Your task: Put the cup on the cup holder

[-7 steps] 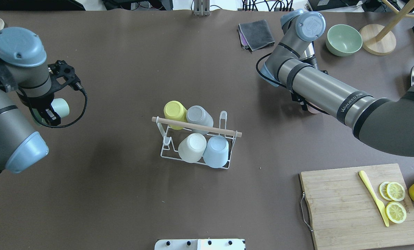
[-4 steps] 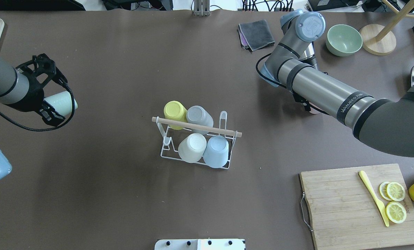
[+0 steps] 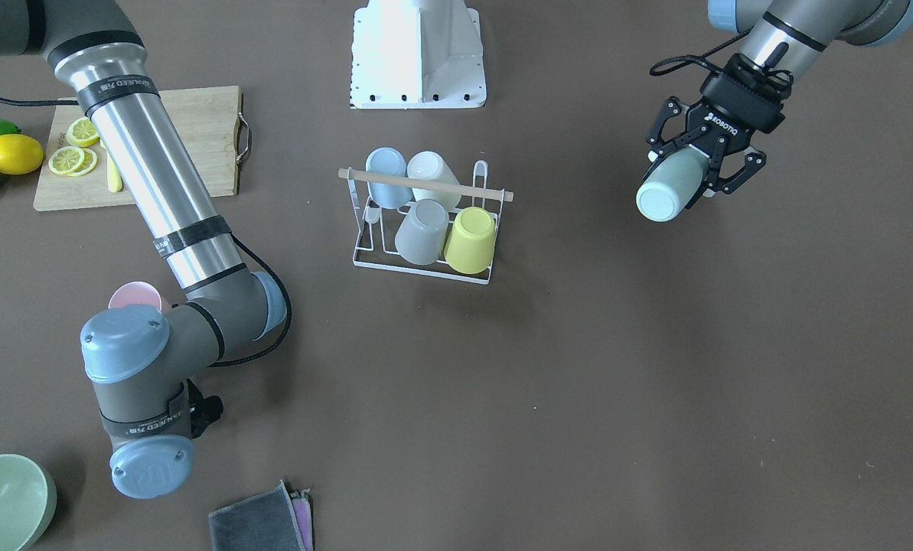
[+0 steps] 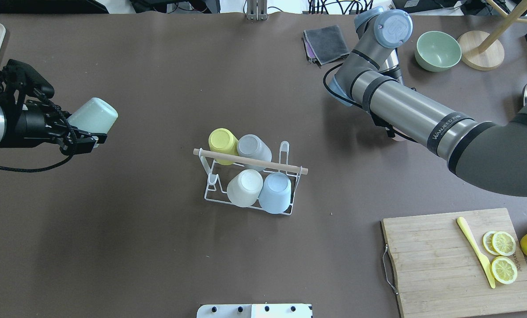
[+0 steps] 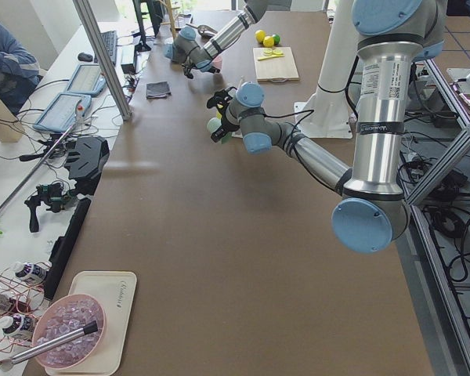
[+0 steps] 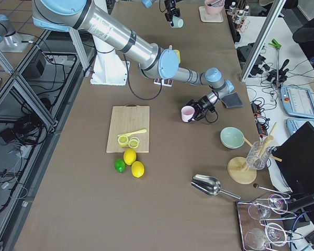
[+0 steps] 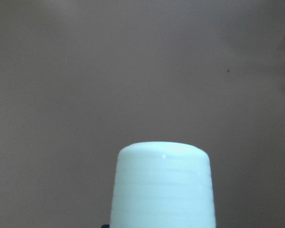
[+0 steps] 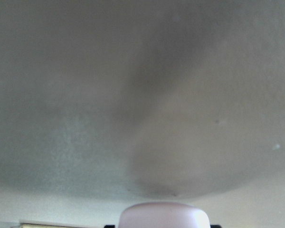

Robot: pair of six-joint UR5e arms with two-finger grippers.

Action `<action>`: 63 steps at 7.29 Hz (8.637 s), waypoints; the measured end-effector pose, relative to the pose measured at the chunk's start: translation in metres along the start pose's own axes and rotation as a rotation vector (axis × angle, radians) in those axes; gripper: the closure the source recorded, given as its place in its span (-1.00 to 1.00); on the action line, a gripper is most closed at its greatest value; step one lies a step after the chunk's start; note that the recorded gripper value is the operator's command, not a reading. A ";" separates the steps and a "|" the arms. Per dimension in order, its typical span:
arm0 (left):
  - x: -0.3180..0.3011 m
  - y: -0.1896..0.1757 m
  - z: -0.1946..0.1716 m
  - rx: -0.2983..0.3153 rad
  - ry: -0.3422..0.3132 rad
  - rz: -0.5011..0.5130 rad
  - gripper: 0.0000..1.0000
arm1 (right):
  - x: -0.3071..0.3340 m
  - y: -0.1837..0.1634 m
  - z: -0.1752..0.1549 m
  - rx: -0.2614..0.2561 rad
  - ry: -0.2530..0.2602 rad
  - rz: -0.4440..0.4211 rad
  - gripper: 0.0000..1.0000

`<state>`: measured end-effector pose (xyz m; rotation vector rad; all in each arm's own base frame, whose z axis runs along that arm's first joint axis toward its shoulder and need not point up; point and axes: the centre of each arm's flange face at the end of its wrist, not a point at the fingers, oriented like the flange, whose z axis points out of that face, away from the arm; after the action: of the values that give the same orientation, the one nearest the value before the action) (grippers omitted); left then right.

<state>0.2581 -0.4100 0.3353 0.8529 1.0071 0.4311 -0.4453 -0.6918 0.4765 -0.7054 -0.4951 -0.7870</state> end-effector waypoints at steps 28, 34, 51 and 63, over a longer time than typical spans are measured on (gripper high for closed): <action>0.248 0.061 0.129 0.808 -0.175 0.032 0.17 | -0.093 0.211 0.010 2.243 -0.148 -0.528 1.00; 0.245 0.064 0.146 0.790 -0.168 0.057 0.13 | -0.195 0.176 0.045 2.410 -0.541 -0.587 1.00; 0.244 0.052 0.126 0.830 -0.126 -0.028 -0.96 | -0.229 0.187 0.064 2.143 -0.548 -0.842 1.00; -0.036 -0.062 0.039 -0.108 -0.274 -0.396 -0.96 | -0.227 0.180 0.063 2.179 -0.560 -0.827 1.00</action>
<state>0.2707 -0.4887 0.3169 0.5780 0.8622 0.0280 -0.4543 -0.4494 0.3049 1.4566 -1.7290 -0.3341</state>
